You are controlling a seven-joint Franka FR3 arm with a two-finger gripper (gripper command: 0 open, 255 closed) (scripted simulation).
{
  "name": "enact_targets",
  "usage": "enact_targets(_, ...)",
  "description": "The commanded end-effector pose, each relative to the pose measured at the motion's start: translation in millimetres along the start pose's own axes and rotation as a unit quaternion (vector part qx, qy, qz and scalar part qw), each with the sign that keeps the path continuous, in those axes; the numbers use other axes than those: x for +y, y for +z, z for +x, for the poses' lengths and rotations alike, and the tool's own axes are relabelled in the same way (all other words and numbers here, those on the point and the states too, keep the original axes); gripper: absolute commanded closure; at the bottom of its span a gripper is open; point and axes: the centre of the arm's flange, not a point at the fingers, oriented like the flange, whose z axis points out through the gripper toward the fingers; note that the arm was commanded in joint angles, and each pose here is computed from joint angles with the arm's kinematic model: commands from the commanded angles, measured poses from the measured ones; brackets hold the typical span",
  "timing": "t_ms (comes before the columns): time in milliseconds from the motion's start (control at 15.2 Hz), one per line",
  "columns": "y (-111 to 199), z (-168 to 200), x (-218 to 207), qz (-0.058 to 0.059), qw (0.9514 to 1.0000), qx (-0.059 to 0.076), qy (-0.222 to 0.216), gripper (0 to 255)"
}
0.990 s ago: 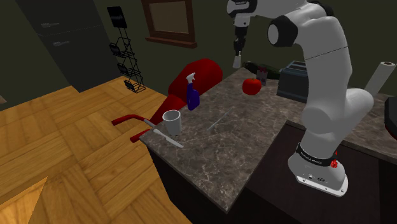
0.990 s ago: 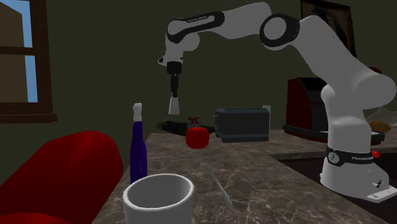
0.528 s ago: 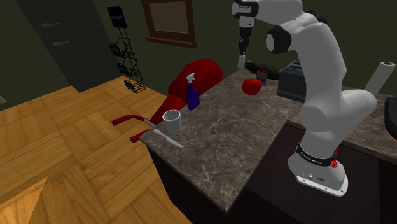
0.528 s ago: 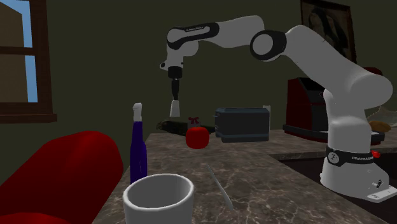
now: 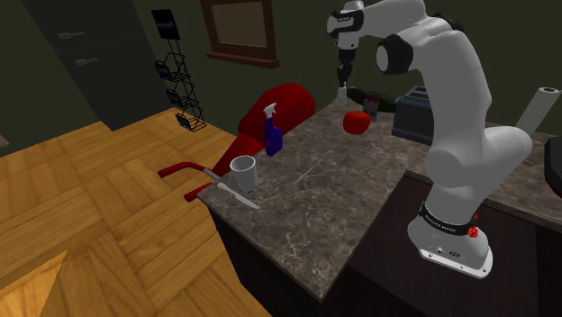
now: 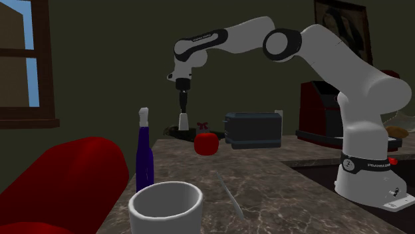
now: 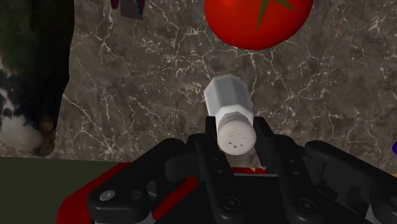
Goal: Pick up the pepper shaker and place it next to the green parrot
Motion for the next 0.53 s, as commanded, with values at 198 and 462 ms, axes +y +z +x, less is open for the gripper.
enact_targets(198,25.8,-1.0,2.5,0.000,1.0000,0.000,0.000,255)
enact_targets(462,46.9,-1.3,4.5,0.000,1.0000,0.000,0.000,255)
